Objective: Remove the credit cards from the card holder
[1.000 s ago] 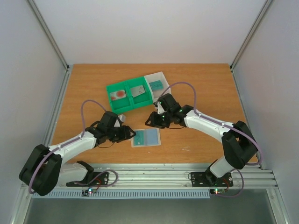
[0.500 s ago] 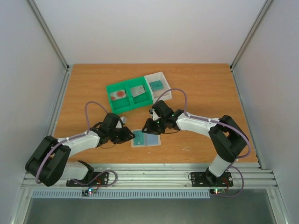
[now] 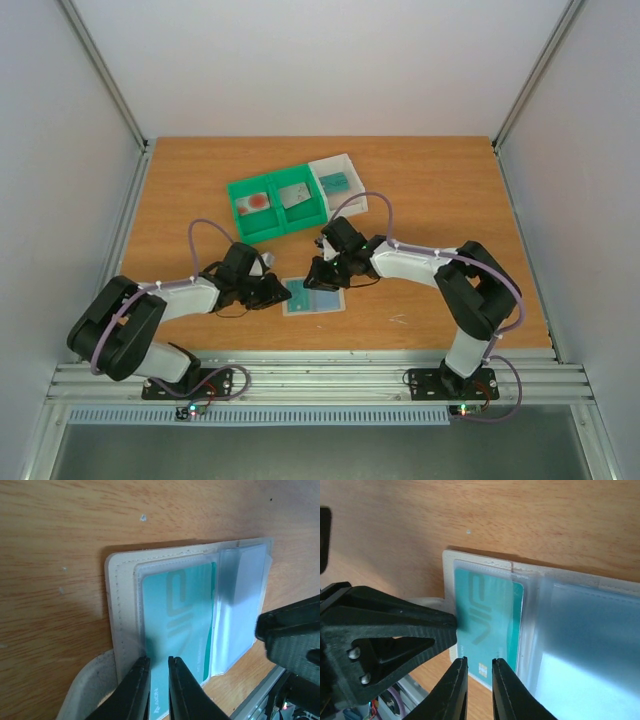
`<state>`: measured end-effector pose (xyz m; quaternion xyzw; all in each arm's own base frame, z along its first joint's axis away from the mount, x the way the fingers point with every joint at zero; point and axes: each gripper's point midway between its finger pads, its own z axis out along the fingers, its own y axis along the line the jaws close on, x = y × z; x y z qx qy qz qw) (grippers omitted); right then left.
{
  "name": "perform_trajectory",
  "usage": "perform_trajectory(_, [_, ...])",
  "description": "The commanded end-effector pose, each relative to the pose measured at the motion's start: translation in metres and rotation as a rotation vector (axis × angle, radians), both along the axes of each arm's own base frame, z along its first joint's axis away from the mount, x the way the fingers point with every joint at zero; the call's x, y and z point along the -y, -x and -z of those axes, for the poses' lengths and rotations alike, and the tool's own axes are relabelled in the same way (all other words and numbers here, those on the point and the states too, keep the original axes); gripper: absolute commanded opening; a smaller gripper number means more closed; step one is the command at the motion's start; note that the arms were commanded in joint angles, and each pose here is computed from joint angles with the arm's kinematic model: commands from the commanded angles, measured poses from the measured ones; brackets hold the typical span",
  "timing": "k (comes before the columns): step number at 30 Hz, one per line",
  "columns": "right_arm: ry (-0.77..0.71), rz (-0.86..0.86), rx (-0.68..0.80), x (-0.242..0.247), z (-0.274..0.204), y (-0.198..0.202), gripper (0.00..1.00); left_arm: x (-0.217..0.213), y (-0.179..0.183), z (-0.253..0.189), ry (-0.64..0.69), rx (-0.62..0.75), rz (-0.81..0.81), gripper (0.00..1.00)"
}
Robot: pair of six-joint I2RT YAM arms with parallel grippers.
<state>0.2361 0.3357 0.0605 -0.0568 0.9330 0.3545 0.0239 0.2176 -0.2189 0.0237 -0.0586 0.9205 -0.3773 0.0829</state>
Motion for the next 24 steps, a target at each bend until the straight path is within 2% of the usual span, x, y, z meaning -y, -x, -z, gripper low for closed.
perform_trajectory(1, [-0.007, -0.034, -0.011, -0.011, 0.003, 0.0, 0.13, 0.004, -0.002, 0.0, 0.008, 0.013, 0.04, 0.11])
perform_trajectory(15, [0.114, -0.022, -0.022, 0.005, 0.036, 0.0, 0.16, -0.001, 0.006, 0.014, -0.024, -0.013, 0.056, 0.05])
perform_trajectory(24, [0.056, -0.033, -0.05, -0.002, 0.042, 0.006, 0.17, -0.003, 0.009, 0.016, -0.026, -0.014, 0.059, 0.02])
